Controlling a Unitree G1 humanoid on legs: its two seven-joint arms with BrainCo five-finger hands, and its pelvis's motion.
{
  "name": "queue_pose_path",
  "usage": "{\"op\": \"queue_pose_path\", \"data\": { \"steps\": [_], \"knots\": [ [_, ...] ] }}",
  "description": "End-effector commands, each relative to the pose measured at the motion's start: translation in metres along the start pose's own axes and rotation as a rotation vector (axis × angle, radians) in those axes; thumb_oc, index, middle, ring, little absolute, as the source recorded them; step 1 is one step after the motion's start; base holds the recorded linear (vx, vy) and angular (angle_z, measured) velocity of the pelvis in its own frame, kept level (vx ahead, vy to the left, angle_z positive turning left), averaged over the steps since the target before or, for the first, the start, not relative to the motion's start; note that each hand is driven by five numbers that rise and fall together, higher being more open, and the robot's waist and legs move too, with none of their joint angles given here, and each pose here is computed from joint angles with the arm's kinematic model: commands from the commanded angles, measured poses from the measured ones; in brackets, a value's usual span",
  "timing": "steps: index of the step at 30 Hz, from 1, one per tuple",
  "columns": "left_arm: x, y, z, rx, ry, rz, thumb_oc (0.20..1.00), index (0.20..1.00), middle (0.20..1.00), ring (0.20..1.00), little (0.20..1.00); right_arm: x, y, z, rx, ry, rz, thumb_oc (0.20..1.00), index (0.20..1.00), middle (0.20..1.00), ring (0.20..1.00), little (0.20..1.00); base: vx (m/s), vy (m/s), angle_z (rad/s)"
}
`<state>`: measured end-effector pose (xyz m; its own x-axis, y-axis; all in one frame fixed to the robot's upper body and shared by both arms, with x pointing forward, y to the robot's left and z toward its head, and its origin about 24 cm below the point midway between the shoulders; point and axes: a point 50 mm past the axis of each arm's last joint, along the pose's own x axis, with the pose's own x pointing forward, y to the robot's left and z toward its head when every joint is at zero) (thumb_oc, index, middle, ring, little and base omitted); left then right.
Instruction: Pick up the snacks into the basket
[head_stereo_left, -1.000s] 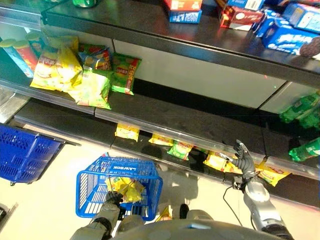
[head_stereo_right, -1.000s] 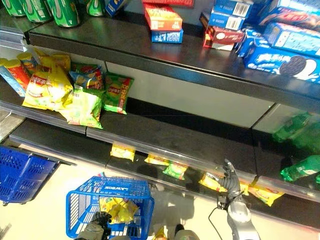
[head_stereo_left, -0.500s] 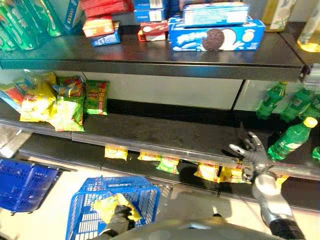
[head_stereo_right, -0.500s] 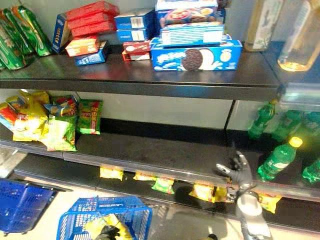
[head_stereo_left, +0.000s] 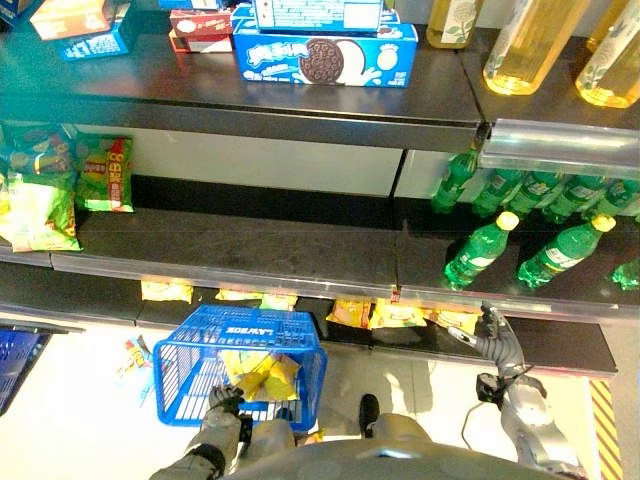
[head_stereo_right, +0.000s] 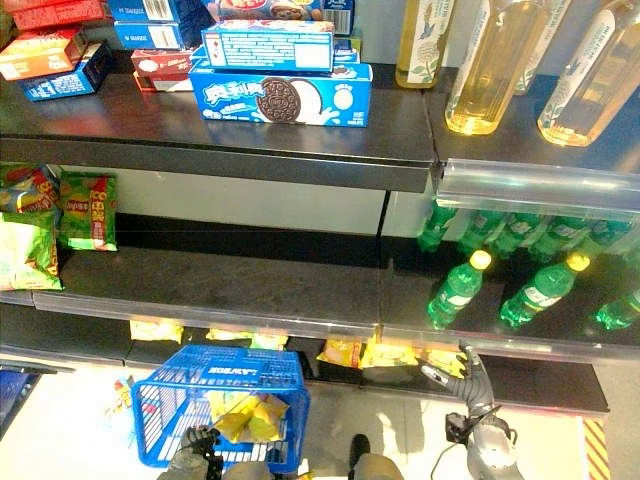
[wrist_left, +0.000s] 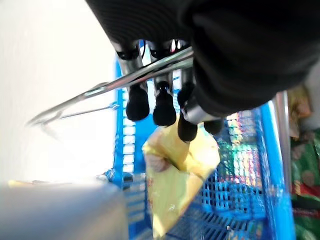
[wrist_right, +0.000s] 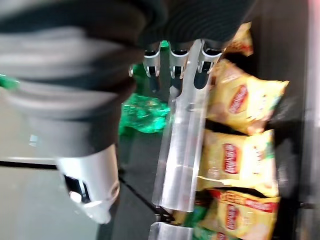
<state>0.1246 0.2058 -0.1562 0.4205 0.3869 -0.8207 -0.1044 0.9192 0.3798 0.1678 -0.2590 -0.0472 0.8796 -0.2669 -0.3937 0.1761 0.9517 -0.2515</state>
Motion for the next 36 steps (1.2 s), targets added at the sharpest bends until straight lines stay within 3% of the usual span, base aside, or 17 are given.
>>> {"op": "queue_pose_path", "data": {
  "steps": [1,5,10,21,36],
  "knots": [
    [-0.003,-0.006,-0.009,0.054,0.023,-0.032,0.200,0.200,0.200,0.200,0.200,0.011,-0.012,0.031,-0.012,-0.138,0.044,1.000,1.000,1.000,1.000,1.000,0.12,-0.066,0.10],
    [0.001,-0.001,0.003,0.057,-0.021,-0.033,0.200,0.200,0.200,0.200,0.200,0.012,-0.016,0.026,-0.067,-0.104,0.079,1.000,1.000,1.000,1.000,1.000,0.07,-0.042,0.17],
    [0.001,0.000,0.003,0.059,-0.011,-0.034,0.200,0.200,0.200,0.200,0.200,0.015,-0.020,0.022,-0.089,-0.085,0.002,1.000,1.000,1.000,1.000,1.000,0.06,0.002,-0.17],
    [0.001,0.006,-0.008,0.063,0.027,-0.006,0.200,0.200,0.200,0.200,0.200,0.014,-0.020,0.049,0.046,-0.228,-0.196,1.000,1.000,1.000,1.000,1.000,0.10,-0.094,-0.09],
    [-0.006,-0.010,-0.022,0.074,0.050,-0.040,0.200,0.200,0.200,0.200,0.200,0.010,-0.027,0.066,0.082,-0.306,-0.198,1.000,1.000,1.000,1.000,1.000,0.01,-0.117,0.24]
  ]
}}
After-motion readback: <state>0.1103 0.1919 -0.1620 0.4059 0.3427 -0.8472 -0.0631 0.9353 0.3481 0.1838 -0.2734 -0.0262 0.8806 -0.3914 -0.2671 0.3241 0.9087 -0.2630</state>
